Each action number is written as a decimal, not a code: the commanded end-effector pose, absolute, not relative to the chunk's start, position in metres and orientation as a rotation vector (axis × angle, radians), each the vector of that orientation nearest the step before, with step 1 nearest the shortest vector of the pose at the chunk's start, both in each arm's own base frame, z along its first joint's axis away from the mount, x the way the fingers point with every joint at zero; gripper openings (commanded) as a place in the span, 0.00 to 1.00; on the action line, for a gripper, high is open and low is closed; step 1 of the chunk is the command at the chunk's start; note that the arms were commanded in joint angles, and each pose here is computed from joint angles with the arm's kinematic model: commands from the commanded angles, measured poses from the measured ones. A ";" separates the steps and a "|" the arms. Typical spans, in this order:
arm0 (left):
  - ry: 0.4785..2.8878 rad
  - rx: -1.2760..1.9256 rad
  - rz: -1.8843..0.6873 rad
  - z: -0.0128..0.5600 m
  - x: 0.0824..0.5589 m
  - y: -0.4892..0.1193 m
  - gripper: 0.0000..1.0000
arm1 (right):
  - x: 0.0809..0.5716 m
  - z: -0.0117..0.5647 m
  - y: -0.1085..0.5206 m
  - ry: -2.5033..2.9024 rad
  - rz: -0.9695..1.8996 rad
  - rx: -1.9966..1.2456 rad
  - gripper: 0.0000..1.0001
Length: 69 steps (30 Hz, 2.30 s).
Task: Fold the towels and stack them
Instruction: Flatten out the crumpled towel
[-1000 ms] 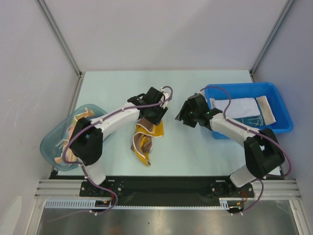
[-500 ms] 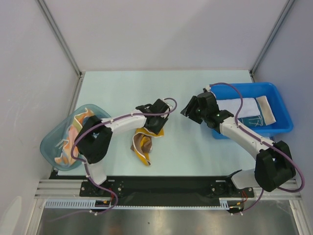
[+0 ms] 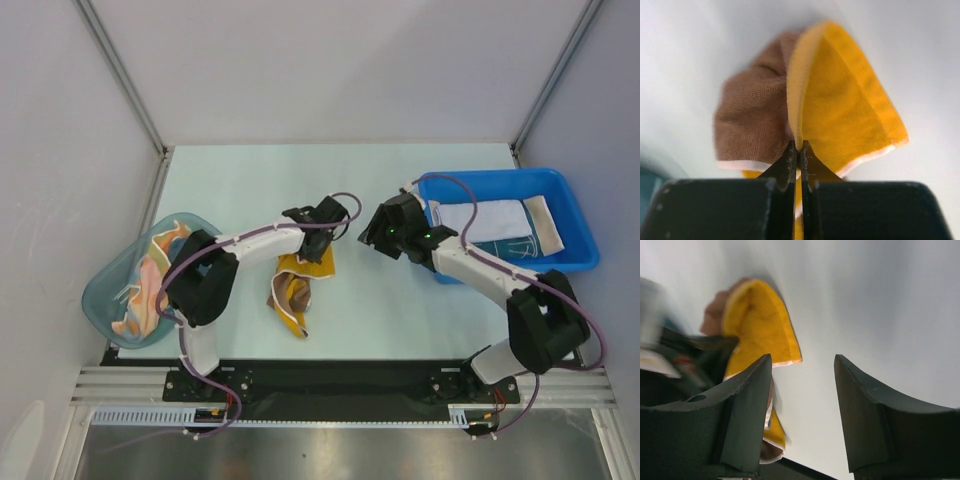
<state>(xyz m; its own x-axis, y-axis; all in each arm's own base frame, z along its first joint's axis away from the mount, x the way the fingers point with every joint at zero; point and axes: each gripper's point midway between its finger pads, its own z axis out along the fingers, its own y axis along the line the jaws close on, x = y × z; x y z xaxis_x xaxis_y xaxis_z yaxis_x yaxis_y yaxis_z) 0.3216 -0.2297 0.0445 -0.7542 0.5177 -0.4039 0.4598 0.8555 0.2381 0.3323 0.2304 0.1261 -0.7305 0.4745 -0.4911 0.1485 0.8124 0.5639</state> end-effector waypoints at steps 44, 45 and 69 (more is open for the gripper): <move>2.582 0.385 -0.331 0.094 0.406 -0.220 0.00 | 0.313 -0.002 0.298 2.513 0.167 0.242 0.00; 2.569 0.388 -0.347 0.103 0.406 -0.221 0.00 | 0.319 0.008 0.291 2.491 0.158 0.253 0.00; 1.889 0.692 -0.769 0.438 0.229 -0.252 0.00 | 0.231 0.448 0.187 1.519 0.308 -0.212 0.00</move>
